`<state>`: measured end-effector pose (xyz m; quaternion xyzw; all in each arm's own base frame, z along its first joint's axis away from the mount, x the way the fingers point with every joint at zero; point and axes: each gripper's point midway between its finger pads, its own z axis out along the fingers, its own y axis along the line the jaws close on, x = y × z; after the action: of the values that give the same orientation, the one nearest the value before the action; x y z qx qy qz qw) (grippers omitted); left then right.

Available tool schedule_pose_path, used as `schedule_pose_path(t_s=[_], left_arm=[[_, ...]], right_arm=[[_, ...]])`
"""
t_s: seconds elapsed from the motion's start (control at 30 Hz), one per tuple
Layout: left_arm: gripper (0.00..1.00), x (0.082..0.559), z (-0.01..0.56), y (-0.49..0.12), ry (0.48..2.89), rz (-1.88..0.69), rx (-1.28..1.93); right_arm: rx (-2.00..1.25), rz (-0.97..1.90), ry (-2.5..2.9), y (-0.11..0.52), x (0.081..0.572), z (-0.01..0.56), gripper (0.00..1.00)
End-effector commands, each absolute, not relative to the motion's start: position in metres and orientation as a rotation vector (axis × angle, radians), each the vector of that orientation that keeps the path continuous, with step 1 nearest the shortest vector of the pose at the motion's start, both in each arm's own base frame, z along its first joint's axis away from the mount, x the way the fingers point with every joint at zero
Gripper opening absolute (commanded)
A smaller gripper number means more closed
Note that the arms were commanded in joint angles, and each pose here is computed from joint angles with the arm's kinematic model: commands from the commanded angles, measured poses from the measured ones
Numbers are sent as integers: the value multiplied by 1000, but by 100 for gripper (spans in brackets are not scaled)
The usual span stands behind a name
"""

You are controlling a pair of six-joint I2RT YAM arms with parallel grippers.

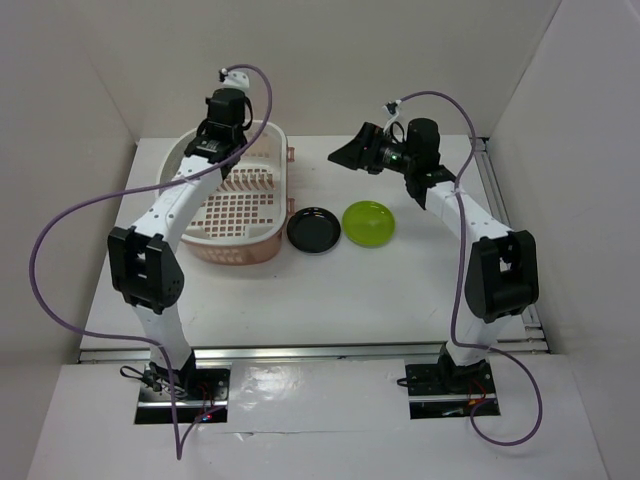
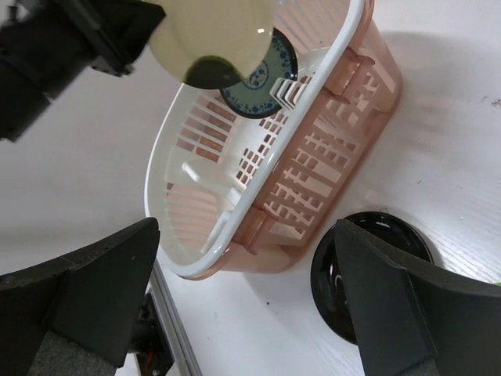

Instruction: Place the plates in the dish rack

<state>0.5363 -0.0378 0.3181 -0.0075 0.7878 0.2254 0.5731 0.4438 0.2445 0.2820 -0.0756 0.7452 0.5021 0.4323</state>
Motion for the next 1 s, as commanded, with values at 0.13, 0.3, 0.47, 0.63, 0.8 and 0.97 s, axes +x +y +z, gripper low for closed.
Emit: schedule_pose_path(t_s=[0.13,0.3,0.47,0.63,0.8,0.97], left_arm=[[0,543,326,-19,1738,709,-14],[0,541,310,-18,1751,733,25],[0,544,294,-14,1748,784,29],[0,547,279,-8,1764,805,24],[0,548,274,-4,1770,799,0],[0,549,256,2,1806,806,-23]], right_arm=[[-205,1296,1829,252,445,284,100],[-216,1316,1826,255,445,282,100],[-216,1330,1829,256,445,282,100],[-215,1343,1833,257,443,280,100],[-215,1343,1833,257,443,277,100],[-220,1356,1827,258,442,279,100]])
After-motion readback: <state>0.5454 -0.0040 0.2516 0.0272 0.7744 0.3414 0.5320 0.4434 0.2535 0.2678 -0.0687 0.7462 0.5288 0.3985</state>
